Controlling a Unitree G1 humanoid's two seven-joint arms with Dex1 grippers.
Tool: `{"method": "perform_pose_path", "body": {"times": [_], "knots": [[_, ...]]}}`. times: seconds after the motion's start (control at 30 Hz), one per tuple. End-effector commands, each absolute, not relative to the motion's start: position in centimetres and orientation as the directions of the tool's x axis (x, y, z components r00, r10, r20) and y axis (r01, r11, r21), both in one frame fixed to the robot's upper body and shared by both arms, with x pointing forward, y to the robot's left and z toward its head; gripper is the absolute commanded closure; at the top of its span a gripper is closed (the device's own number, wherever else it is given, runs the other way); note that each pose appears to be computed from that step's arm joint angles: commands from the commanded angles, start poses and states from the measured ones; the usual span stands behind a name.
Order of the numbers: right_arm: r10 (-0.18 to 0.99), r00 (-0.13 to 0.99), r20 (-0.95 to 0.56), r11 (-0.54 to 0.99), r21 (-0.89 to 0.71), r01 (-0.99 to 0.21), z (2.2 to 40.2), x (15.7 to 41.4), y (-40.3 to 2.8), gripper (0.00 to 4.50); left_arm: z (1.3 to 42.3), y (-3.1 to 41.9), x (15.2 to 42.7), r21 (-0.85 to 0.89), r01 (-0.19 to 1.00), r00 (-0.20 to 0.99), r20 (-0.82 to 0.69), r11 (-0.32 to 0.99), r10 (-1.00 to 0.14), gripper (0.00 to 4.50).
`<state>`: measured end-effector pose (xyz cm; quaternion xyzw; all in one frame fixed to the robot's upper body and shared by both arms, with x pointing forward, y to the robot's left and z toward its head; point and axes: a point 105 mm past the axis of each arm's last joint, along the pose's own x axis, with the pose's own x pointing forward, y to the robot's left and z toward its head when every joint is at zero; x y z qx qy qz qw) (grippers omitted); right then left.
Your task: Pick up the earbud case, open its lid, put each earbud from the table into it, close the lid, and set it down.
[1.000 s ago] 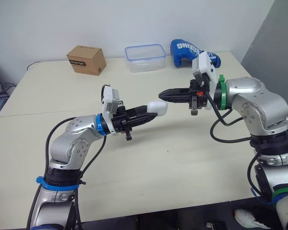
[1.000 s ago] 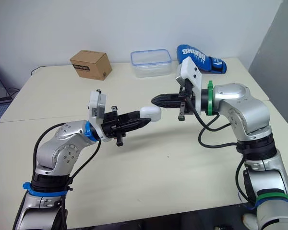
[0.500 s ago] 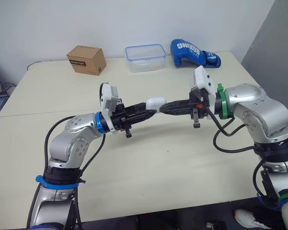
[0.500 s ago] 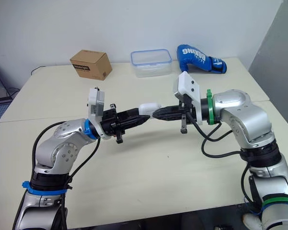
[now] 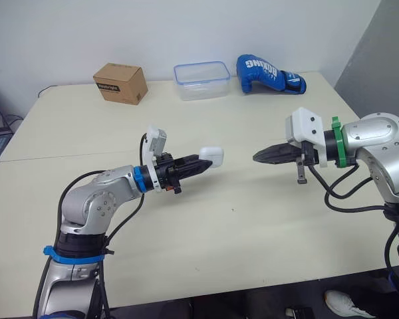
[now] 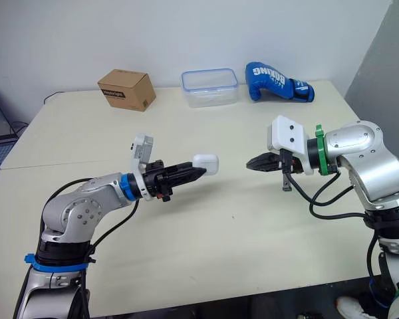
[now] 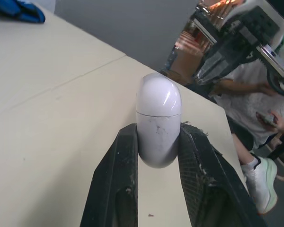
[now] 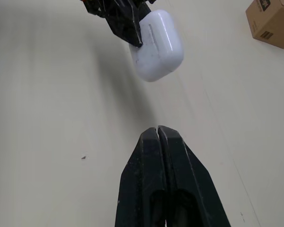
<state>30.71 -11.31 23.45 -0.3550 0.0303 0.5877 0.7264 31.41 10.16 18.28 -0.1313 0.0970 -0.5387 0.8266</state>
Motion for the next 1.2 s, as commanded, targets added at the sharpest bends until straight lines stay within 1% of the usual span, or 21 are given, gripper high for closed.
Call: {"method": "perform_pose_path", "body": {"times": [0.03,0.13,0.37,0.63,0.9,1.07,1.13,1.2], "knots": [[0.837,0.307,-0.454,0.037,-0.512,-0.858,23.8,30.4,-11.2,4.48,17.5,10.4,31.6,-0.414,0.817,0.417,-0.058,0.402,-0.907,3.69],[0.838,0.301,-0.456,0.032,-0.508,-0.861,23.6,30.4,-11.0,4.48,16.4,10.2,32.0,-0.507,0.76,0.419,-0.097,0.407,-0.903,3.69],[0.822,0.308,-0.479,0.03,-0.503,-0.864,22.1,30.7,-11.0,4.48,13.7,9.6,32.8,-0.574,0.677,0.423,-0.208,0.46,-0.882,3.69],[0.774,0.32,-0.546,0.022,-0.482,-0.876,19.2,31.1,-11.9,4.48,11.6,9.1,33.7,-0.587,0.633,0.424,-0.281,0.504,-0.861,3.69],[0.762,0.33,-0.557,0.032,-0.477,-0.878,18.7,31.3,-12.2,4.48,9.7,10.2,34.4,-0.563,0.594,0.457,-0.352,0.575,-0.817,3.69],[0.759,0.334,-0.558,0.034,-0.479,-0.877,18.6,31.5,-12.2,4.48,9.4,10.3,34.5,-0.567,0.58,0.464,-0.36,0.585,-0.809,3.69],[0.759,0.334,-0.559,0.034,-0.478,-0.877,18.5,31.5,-12.2,4.5,9.4,10.6,34.5,-0.562,0.577,0.469,-0.366,0.593,-0.804,2.97],[0.76,0.334,-0.558,0.034,-0.478,-0.878,18.5,31.5,-12.2,4.5,9.6,11.0,34.3,-0.551,0.582,0.473,-0.369,0.598,-0.8,2.46]]}}
